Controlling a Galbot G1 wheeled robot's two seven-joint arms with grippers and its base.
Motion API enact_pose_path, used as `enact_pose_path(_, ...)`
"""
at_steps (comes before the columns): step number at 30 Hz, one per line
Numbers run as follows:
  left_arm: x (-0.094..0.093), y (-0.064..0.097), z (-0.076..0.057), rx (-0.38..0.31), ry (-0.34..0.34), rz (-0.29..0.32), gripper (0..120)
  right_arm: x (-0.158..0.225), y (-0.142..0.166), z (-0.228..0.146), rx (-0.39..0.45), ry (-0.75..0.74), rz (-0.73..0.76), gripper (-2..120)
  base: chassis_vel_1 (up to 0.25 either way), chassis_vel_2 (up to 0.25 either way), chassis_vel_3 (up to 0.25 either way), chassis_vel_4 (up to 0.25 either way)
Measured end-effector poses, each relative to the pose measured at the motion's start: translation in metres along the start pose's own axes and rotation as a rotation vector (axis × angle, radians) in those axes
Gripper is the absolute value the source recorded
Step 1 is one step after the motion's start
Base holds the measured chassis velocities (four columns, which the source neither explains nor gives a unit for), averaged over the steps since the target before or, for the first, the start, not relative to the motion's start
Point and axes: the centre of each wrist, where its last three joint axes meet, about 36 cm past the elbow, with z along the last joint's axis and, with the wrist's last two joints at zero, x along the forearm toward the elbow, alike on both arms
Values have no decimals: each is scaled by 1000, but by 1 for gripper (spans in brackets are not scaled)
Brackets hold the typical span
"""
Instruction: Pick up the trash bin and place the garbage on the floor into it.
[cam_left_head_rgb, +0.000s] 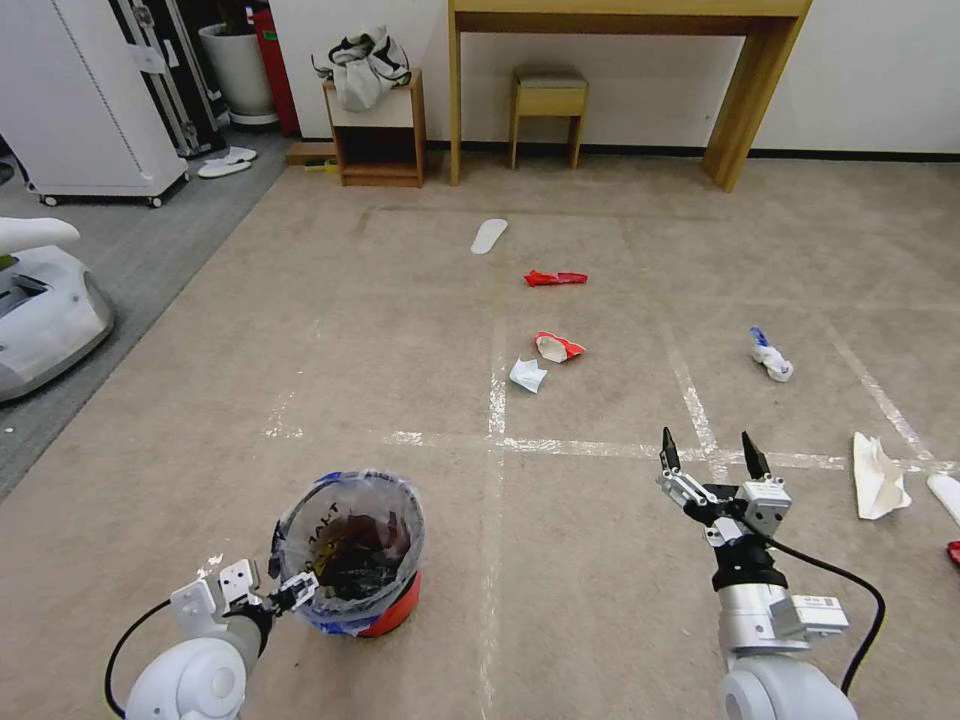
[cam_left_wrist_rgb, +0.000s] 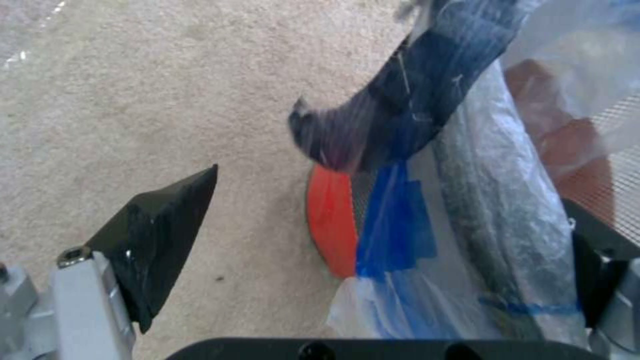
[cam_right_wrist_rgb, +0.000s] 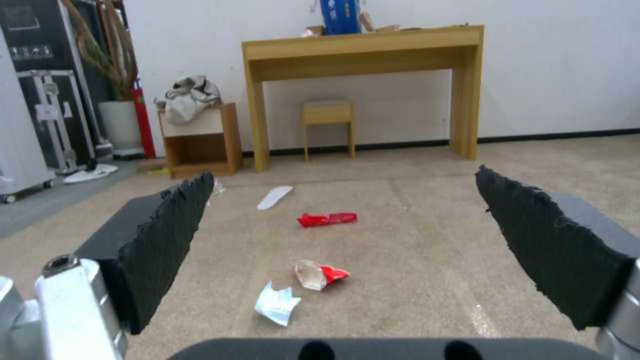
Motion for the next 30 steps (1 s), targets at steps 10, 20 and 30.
enact_pose_path(10, -1, -11, 2, 3, 1, 28, 91, -1, 0, 0, -2, -3, -1, 100, 0, 0, 0, 0)
enact_pose_path(20, -3, -17, 5, 4, 7, 35, 58, -3, -2, 2, -2, 0, 0, 100, 0, 0, 0, 0)
enact_pose_path(30, -4, -15, 5, 5, 6, 32, 21, -5, -2, 3, -3, -1, -2, 100, 0, 0, 0, 0)
